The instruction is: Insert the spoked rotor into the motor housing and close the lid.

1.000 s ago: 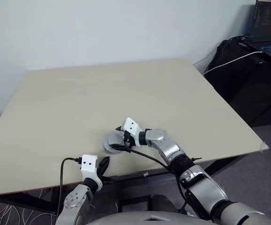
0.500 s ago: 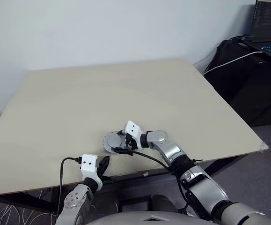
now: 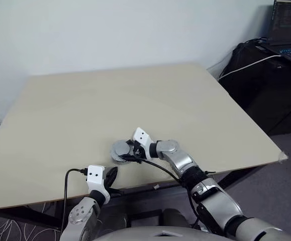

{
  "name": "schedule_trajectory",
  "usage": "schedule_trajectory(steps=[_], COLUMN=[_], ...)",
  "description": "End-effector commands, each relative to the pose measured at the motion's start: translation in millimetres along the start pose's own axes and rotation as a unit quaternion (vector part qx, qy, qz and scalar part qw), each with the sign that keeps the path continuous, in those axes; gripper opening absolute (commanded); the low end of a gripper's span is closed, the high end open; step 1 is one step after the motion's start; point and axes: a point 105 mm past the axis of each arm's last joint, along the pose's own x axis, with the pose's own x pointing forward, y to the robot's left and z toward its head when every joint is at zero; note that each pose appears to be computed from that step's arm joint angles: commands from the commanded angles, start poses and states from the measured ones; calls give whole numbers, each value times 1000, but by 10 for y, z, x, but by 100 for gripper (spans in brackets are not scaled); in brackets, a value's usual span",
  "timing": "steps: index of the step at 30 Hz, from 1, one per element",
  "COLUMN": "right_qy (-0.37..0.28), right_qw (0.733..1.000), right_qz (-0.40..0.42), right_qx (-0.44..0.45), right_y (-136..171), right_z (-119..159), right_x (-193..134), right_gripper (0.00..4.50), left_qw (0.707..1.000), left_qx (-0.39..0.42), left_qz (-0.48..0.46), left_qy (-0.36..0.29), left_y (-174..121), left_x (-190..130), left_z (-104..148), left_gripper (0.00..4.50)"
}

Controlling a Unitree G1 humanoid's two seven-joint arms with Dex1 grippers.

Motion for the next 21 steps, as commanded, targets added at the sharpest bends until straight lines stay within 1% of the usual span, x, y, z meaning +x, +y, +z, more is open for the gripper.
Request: schedule_trajectory(steps=[1, 7, 21], right_qy=[-29, -5, 30], right_qw=[999, 1000, 999], right_qz=[-28, -26, -14], right_qx=[1, -7, -25], right_y=[-59, 25, 33], right_z=[171, 67, 26], right_x=[-40, -40, -5], right_gripper=[321, 321, 321], left_qw=[999, 999, 999], left_qx=[6, 7, 5], left_qz=[-4, -9, -5], left_qy=[-33, -32, -33], left_y=[-31, -54, -43], left_x=[-3, 6, 5], left_z=[185, 204, 202], left_gripper=[0, 0, 0])
